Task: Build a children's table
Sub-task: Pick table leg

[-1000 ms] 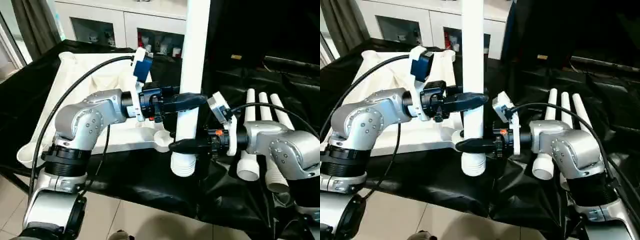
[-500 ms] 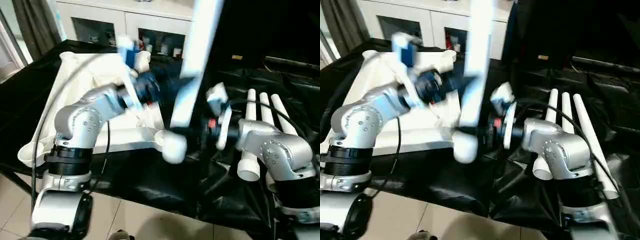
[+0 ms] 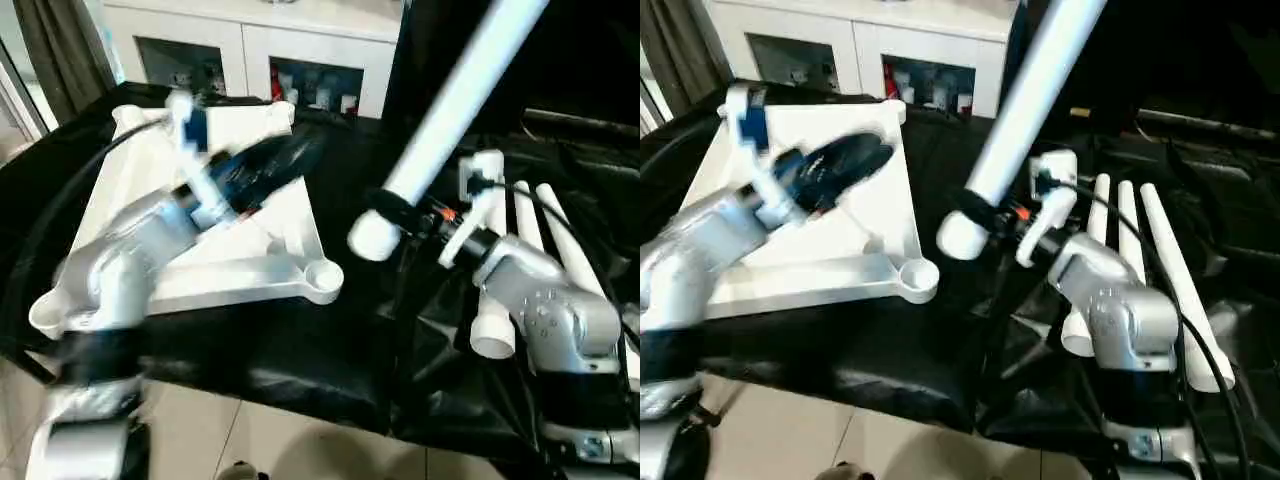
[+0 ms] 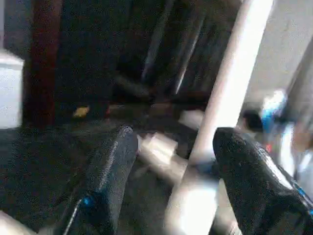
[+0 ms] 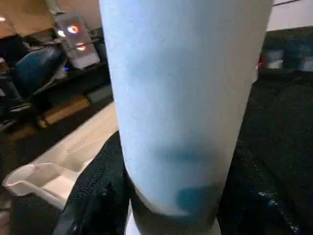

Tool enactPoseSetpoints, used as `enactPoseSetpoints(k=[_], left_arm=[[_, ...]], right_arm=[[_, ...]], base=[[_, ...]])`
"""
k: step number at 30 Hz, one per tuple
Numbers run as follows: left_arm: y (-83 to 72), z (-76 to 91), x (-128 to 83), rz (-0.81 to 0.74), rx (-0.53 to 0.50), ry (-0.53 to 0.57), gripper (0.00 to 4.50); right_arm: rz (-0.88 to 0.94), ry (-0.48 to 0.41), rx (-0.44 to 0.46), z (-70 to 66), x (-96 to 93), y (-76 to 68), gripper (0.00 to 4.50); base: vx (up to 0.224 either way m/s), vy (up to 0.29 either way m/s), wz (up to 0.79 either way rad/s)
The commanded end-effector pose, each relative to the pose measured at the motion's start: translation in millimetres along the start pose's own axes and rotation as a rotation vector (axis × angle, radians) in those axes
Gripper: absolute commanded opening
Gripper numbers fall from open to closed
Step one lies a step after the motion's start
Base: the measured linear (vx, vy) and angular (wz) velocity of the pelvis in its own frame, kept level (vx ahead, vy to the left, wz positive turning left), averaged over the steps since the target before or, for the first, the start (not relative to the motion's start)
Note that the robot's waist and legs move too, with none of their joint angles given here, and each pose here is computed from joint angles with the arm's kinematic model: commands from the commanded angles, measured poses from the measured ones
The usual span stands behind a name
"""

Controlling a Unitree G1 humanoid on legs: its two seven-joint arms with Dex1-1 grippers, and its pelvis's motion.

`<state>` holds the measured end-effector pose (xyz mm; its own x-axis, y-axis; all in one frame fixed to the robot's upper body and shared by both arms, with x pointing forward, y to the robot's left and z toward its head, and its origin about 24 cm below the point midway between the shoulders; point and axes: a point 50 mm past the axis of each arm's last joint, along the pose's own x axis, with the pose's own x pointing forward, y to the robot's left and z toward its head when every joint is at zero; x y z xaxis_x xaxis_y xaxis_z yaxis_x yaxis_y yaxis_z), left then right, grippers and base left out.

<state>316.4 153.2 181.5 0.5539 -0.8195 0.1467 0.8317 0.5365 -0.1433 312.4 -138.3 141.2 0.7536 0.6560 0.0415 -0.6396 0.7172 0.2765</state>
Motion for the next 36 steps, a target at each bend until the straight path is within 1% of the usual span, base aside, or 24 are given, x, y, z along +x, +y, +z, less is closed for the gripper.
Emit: enactPoseSetpoints(k=[1,2,4,6,7,8,9,12,13,16,18,19,20,21,23,25,26,27,28,30,31,33,34,36], left_arm=[[1.1,-15.4,-1.4,0.023,0.180,0.172,3.01],[9.8,-37.4,-5.5,0.053,0.312,0.337,3.01],[14.0,-53.4,-9.9,0.051,0.384,0.440,3.01],[23.3,-60.2,-8.4,0.171,0.435,0.411,3.01],[25.3,-58.4,-8.1,0.233,0.419,0.355,3.01],[25.3,-58.4,-8.1,0.233,0.419,0.355,3.01],[29.7,-59.6,-10.8,0.327,0.388,0.329,3.01],[35.3,-64.7,-16.3,0.401,0.371,0.359,3.01],[35.5,-64.9,-16.5,0.403,0.371,0.361,3.01],[31.8,-79.4,-23.7,0.264,0.426,0.460,3.01],[28.7,-83.3,-24.5,0.184,0.458,0.491,3.01],[28.7,-83.3,-24.5,0.184,0.458,0.491,3.01],[24.7,-84.2,-25.3,0.125,0.476,0.501,3.01],[23.5,-84.2,-26.0,0.118,0.480,0.504,3.01],[24.0,-81.5,-24.6,0.158,0.533,0.486,3.01],[28.7,-69.9,-23.8,0.338,0.501,0.352,3.01],[31.7,-68.0,-27.1,0.444,0.471,0.318,3.01],[32.1,-67.6,-28.1,0.468,0.468,0.308,3.01],[34.0,-66.7,-34.4,0.599,0.450,0.270,3.01],[32.0,-67.1,-38.2,0.655,0.432,0.235,3.01],[25.3,-70.2,-45.2,0.727,0.362,0.189,3.01],[22.8,-72.7,-47.7,0.734,0.354,0.196,3.01],[18.5,-76.1,-49.9,0.726,0.336,0.197,3.01],[16.7,-77.4,-49.0,0.727,0.299,0.193,3.01]], right_arm=[[-0.056,-0.022,-0.076,5.5,-2.3,-2.6,1.91],[-0.111,0.007,-0.117,-0.1,-1.4,-8.1,1.91],[-0.156,0.021,-0.154,-4.1,-1.0,-12.3,1.91],[-0.229,0.072,-0.206,-12.8,-3.2,-19.0,1.91],[-0.244,0.076,-0.206,-15.5,-5.4,-19.3,1.91],[-0.244,0.076,-0.206,-15.5,-5.4,-19.3,1.91],[-0.258,0.073,-0.189,-19.4,-8.1,-17.8,1.90],[-0.258,0.080,-0.178,-24.8,-9.1,-14.1,1.90],[-0.258,0.081,-0.178,-25.1,-9.1,-13.9,1.90],[-0.223,0.094,-0.182,-33.9,-6.7,-2.0,1.90],[-0.218,0.100,-0.193,-35.2,-5.7,-0.8,1.90],[-0.218,0.100,-0.193,-35.2,-5.7,-0.8,1.90],[-0.224,0.100,-0.198,-34.8,-6.1,-1.4,1.90],[-0.231,0.098,-0.198,-34.5,-6.6,-1.9,1.90],[-0.249,0.093,-0.205,-33.6,-7.7,-2.9,1.90],[-0.341,0.068,-0.179,-31.6,-9.8,-7.0,1.90],[-0.364,0.053,-0.194,-31.0,-10.3,-6.8,1.90],[-0.367,0.050,-0.199,-30.9,-10.3,-6.3,1.90],[-0.380,0.035,-0.258,-31.1,-10.5,-3.3,1.90],[-0.379,0.040,-0.283,-33.0,-10.3,-0.9,1.90],[-0.372,0.045,-0.261,-38.8,-10.4,3.1,1.90],[-0.361,0.047,-0.247,-41.7,-10.5,4.6,1.90],[-0.343,0.066,-0.246,-48.8,-10.1,6.4,1.90],[-0.317,0.065,-0.236,-51.0,-8.9,10.1,1.90]], base=[[0.000,0.000,0.00],[0.000,0.000,0.00],[0.000,0.000,0.00],[0.000,0.000,0.00],[0.000,0.000,0.00],[0.000,0.000,0.00],[0.000,0.000,0.00],[0.000,0.000,0.00],[0.000,0.000,0.00],[0.000,0.000,0.00],[0.000,0.000,0.00],[0.000,0.000,0.00],[0.000,0.000,0.00],[0.000,0.000,0.00],[0.000,0.000,0.00],[0.000,0.000,0.00],[0.000,0.000,0.00],[0.000,0.000,0.00],[0.000,0.000,0.00],[0.000,0.000,0.00],[0.000,0.000,0.00],[0.000,0.000,0.00],[0.000,0.000,0.00],[0.000,0.000,0.00]])
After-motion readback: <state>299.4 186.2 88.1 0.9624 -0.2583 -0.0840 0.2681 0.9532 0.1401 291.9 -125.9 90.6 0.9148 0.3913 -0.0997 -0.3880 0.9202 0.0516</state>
